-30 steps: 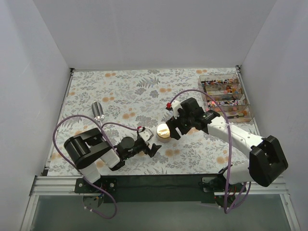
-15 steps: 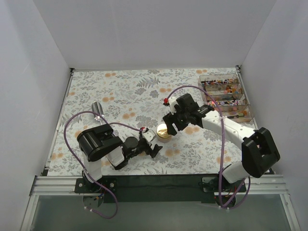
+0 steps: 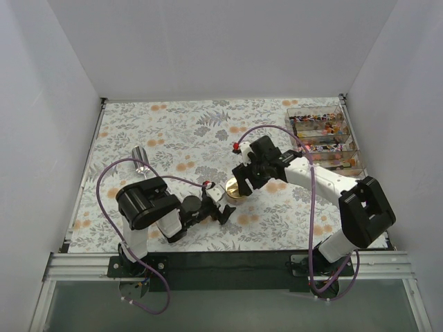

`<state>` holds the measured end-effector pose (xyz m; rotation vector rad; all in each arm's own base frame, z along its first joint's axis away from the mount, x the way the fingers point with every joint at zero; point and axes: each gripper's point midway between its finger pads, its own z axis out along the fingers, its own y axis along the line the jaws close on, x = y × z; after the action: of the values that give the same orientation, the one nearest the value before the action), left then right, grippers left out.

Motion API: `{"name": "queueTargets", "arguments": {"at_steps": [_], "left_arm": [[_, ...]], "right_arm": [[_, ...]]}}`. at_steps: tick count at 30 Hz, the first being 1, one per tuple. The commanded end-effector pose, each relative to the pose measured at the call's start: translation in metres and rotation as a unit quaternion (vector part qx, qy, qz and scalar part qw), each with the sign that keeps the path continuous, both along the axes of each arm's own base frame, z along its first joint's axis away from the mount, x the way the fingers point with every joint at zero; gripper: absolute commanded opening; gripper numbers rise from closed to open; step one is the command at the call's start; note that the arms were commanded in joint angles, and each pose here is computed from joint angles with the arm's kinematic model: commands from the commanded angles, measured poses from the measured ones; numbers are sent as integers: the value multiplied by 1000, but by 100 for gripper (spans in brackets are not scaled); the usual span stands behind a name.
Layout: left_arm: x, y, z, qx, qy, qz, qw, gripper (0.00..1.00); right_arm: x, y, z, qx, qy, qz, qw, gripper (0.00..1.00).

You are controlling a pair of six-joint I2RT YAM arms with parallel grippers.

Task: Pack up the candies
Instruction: Screw the bottle lid onto the packing bottle.

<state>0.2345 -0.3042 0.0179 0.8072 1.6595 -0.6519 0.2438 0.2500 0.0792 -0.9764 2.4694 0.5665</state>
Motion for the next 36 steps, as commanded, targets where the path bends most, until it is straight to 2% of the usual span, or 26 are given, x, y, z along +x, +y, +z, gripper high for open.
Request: {"name": "queueTargets", "arguments": {"at_steps": [1,4,18,23,25,31,36], "left_arm": [[15,-11,73,-130,-100,17,986,85],[17,-12,76,-140,-104,20,984,87],[21,-27,91,-159,-136,-1,978,91],[21,-37,91,-159,-143,-21,977,92],[21,-38,92,-160,-143,-20,976,92],[25,-39,94,-162,-150,-16,975,91],[27,-40,96,-164,-153,-19,974,85]], "right_arm": [[-17,-21,-33,-62,37,0,997,77],[-17,-21,-32,-67,39,6,997,76],[0,25,32,33,6,61,998,75],[3,36,41,46,3,96,994,82],[3,36,37,42,7,99,994,82],[10,30,21,29,20,90,995,76],[18,24,17,16,12,83,996,66]]}}
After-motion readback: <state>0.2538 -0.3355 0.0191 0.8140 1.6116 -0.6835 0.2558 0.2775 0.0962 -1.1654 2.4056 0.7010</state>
